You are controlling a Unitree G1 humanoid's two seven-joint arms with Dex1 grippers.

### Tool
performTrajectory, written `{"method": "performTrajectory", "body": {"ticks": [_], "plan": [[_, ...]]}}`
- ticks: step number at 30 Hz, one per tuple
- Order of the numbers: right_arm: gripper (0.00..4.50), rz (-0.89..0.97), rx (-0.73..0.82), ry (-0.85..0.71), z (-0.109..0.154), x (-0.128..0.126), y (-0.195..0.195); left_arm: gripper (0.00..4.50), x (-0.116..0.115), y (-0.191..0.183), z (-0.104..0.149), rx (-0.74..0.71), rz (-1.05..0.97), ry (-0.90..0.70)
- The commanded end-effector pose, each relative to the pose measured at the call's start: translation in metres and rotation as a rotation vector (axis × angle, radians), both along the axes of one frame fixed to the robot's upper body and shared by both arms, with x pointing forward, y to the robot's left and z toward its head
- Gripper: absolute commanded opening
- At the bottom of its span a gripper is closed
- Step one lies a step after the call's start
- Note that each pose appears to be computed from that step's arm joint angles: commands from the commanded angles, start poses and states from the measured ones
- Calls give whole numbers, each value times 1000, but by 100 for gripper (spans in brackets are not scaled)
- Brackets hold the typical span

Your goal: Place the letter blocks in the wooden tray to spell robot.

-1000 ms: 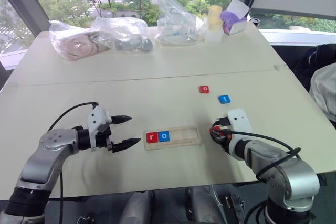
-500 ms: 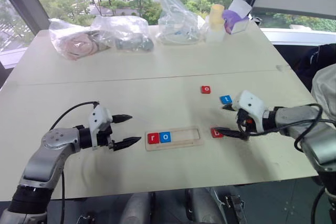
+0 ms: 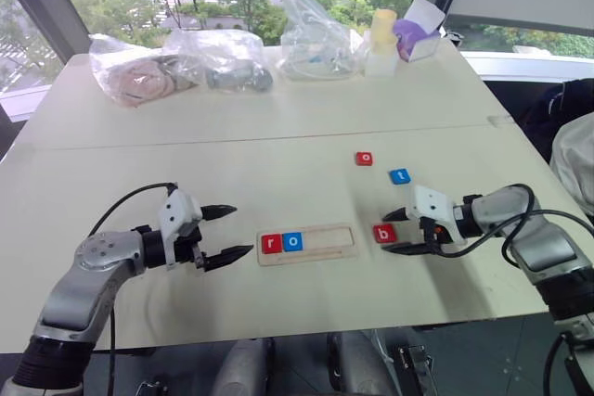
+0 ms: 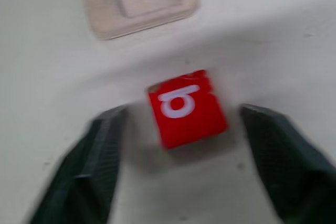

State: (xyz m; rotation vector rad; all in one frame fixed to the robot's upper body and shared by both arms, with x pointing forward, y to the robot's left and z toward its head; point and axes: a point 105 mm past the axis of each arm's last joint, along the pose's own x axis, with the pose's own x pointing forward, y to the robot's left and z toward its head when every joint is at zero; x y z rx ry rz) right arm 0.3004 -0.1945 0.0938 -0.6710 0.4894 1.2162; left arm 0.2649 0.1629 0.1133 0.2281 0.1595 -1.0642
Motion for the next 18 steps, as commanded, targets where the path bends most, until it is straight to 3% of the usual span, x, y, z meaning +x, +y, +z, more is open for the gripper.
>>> {"method": "performTrajectory", "body": {"ticks": [1, 10, 13, 18], "plan": [[117, 1, 14, -6, 0, 1, 4, 450, 1, -2, 11, -8, -9, -49], [114, 182, 110, -124, 50, -10, 66, 450, -7, -7, 11, -14, -60, -20], [114, 245, 132, -104, 49, -17, 96, 450, -10, -10, 11, -5, -87, -15], [114, 264, 77, -95, 34, -17, 112, 450, -9, -13, 13, -4, -85, -20]]}}
